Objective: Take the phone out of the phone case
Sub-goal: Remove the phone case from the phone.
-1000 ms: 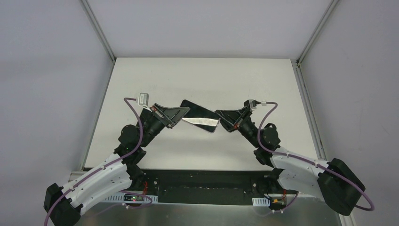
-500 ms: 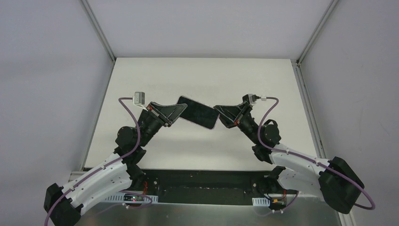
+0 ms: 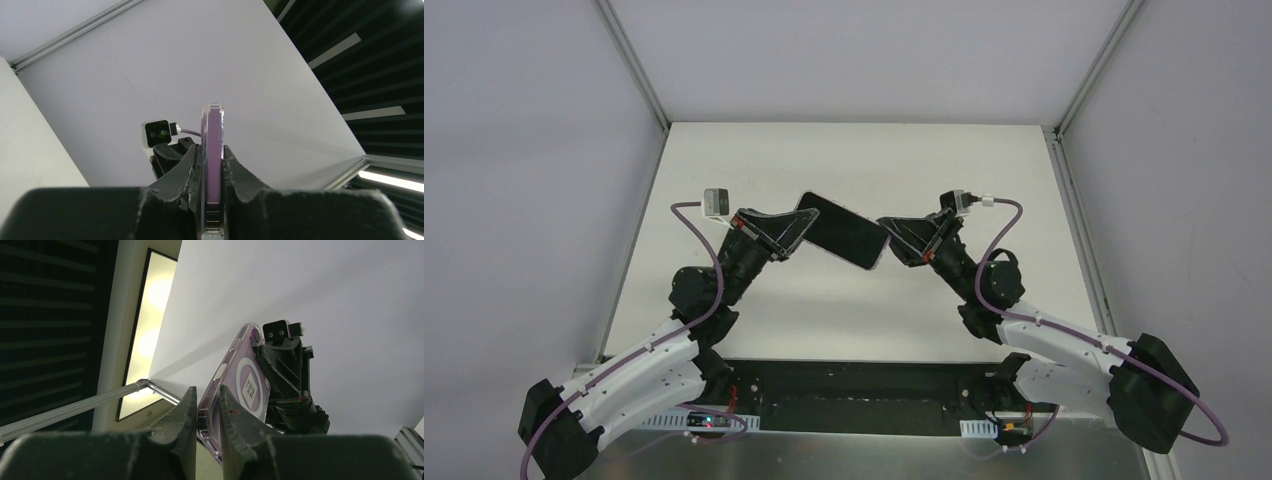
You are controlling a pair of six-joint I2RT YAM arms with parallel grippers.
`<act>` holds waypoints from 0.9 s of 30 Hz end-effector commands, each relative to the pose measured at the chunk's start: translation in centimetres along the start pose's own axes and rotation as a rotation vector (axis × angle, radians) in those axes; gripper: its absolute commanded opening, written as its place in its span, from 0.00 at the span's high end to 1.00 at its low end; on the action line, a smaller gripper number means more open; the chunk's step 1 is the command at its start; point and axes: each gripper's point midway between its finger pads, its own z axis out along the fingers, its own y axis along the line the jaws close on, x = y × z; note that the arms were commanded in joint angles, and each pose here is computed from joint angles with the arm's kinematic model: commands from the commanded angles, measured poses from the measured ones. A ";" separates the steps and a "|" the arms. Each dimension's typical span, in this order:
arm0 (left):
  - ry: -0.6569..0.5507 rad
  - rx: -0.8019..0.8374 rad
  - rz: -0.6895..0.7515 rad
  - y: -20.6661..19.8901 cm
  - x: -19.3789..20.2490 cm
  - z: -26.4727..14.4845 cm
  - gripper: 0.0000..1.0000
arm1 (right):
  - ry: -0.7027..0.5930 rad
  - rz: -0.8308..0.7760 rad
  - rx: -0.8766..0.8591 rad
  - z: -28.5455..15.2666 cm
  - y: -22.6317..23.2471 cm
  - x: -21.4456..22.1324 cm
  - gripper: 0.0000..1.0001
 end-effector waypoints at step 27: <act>0.000 -0.032 -0.088 1.4 0.6 0.4 1.00 | 0.163 -0.010 -0.252 0.1 8.4 4.2 0.88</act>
